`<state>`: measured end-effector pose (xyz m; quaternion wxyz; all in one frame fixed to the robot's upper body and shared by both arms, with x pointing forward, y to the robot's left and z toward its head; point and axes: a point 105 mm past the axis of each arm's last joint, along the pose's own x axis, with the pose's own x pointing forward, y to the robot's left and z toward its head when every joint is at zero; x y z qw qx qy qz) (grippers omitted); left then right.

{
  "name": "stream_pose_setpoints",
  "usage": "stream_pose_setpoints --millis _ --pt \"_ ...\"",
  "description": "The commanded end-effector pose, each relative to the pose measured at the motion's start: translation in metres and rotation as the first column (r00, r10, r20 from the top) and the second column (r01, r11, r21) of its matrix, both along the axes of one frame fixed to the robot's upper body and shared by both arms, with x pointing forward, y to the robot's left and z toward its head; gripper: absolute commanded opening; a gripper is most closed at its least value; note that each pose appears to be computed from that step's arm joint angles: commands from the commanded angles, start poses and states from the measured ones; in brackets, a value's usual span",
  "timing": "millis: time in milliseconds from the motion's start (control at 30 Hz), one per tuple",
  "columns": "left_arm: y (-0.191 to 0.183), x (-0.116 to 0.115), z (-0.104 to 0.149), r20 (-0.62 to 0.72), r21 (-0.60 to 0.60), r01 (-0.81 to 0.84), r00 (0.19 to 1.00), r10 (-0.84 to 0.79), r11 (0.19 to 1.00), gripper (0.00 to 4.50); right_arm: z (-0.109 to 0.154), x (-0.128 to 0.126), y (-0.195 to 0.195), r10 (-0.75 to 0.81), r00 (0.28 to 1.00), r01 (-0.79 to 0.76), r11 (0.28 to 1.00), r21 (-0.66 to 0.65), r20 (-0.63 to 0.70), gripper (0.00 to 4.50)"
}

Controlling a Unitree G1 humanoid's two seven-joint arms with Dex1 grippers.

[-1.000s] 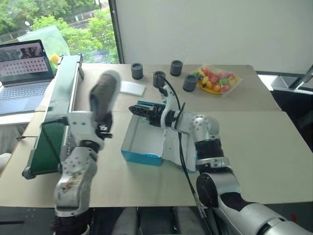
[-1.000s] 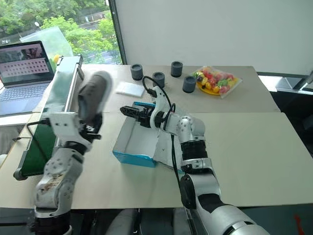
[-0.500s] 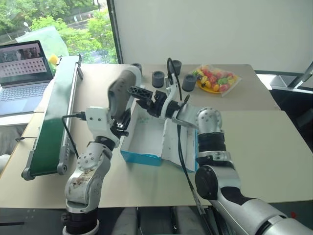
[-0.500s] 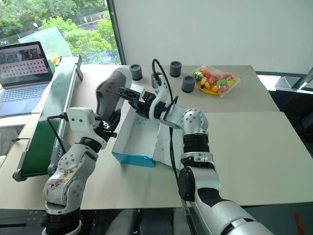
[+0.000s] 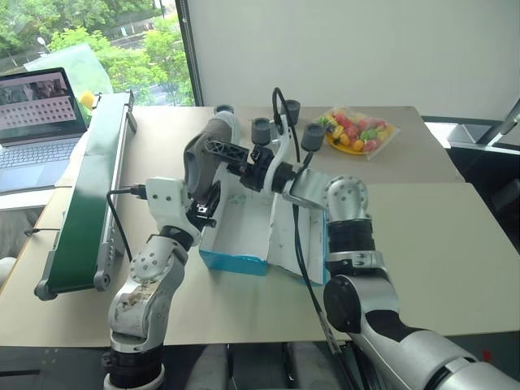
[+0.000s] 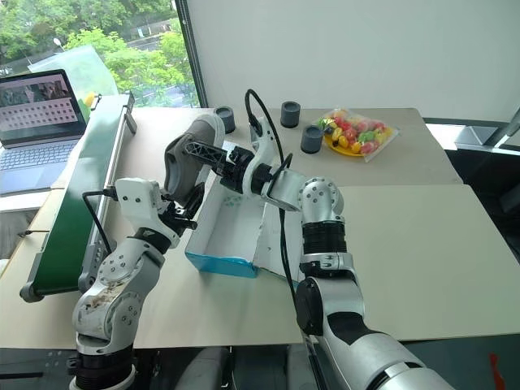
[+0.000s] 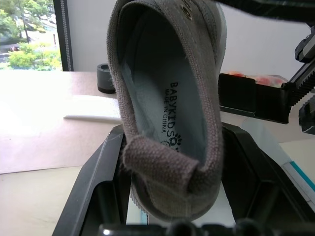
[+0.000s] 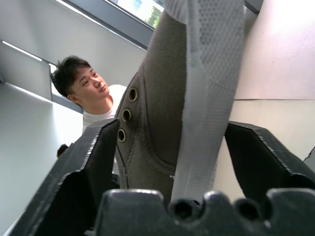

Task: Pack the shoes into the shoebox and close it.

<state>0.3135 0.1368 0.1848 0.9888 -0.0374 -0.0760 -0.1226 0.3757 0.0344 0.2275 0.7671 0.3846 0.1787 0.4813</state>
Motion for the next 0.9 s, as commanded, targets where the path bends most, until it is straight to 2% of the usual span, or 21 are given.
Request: stream_pose_setpoints --millis 33,200,267,567,633,667,767,900 --pt "-0.003 -0.002 0.009 0.041 0.010 0.012 0.999 -0.012 1.000 2.17 0.024 -0.021 0.028 0.087 0.994 -0.093 0.990 0.103 0.061 2.48" --pt "-0.003 -0.002 0.008 0.038 0.010 0.011 0.999 -0.011 1.000 2.17 0.025 -0.023 0.029 0.095 0.993 -0.101 0.989 0.104 0.066 0.78" --pt "-0.003 -0.003 0.007 0.036 0.011 0.011 0.999 -0.011 1.000 2.17 0.024 -0.024 0.030 0.098 0.993 -0.104 0.989 0.102 0.063 0.38" --pt "-0.001 -0.005 0.000 0.028 0.092 -0.002 1.000 -0.001 0.996 2.17 0.027 -0.027 0.032 0.094 0.993 -0.103 0.987 0.123 0.075 0.33" --pt "0.001 -0.006 0.003 0.039 0.082 -0.011 0.999 0.007 0.997 3.05 0.029 -0.026 0.031 0.087 0.994 -0.097 0.985 0.144 0.068 0.33" --pt "0.001 -0.006 0.004 0.042 0.094 -0.010 0.999 0.006 0.996 3.27 0.030 -0.026 0.030 0.081 0.995 -0.090 0.984 0.152 0.064 0.33" --pt "0.001 -0.007 0.007 0.053 0.102 -0.003 0.999 -0.002 0.995 4.47 0.030 -0.022 0.027 0.052 0.998 -0.059 0.983 0.172 0.045 0.33" --pt "0.002 -0.013 0.012 0.069 0.093 0.016 0.997 -0.022 0.996 4.47 0.032 -0.010 0.019 -0.020 1.000 0.018 0.981 0.195 0.011 0.33"
